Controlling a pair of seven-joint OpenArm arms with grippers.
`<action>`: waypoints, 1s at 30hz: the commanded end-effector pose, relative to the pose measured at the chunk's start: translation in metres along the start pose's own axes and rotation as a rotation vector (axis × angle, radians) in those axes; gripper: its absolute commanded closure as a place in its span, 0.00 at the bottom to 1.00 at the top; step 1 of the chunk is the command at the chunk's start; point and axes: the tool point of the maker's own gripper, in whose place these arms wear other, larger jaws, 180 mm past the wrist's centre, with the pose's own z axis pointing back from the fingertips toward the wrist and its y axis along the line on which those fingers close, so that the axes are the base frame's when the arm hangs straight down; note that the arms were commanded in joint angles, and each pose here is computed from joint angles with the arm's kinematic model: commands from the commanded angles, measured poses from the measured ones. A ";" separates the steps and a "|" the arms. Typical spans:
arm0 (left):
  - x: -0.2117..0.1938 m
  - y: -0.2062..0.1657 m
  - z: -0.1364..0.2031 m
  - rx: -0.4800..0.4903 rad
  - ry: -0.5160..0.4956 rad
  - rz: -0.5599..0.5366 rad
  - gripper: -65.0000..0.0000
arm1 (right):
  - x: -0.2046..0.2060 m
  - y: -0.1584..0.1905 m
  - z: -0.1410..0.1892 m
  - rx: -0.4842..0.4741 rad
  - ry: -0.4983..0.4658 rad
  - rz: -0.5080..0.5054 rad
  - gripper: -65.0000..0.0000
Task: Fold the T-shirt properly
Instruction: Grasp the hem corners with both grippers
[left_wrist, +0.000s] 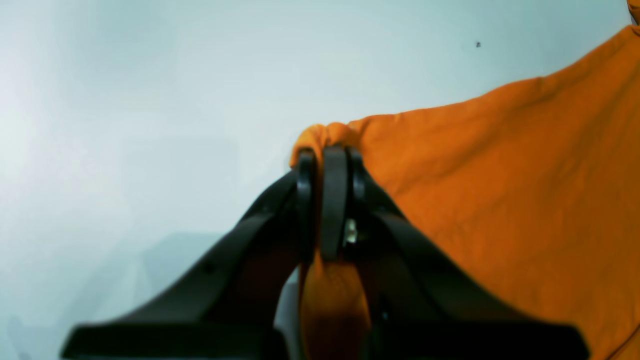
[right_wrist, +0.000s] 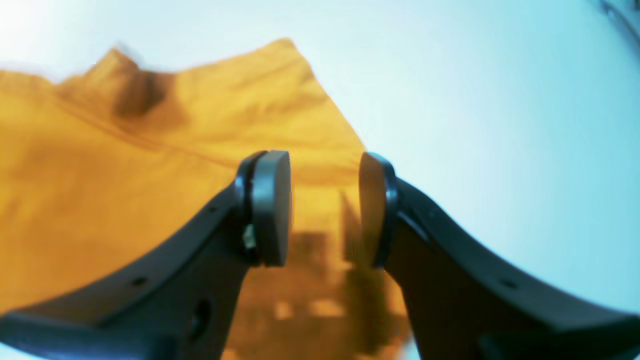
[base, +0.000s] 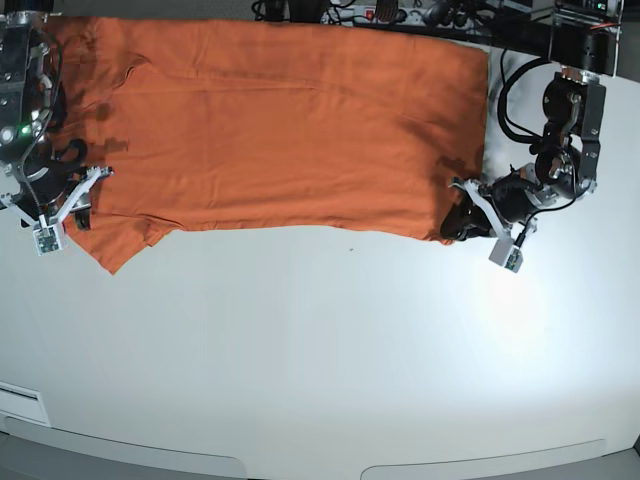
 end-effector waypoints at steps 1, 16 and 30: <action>-0.013 0.008 0.003 0.032 0.077 -0.026 1.00 | 0.018 -0.017 -0.005 -0.021 -0.041 -0.013 0.61; -0.013 0.007 0.003 0.030 0.075 -0.024 1.00 | 0.010 -0.052 -0.111 0.261 0.125 -0.610 0.61; -0.013 0.007 0.003 0.030 0.075 -0.024 1.00 | -0.021 0.020 -0.099 0.579 0.359 -0.516 0.61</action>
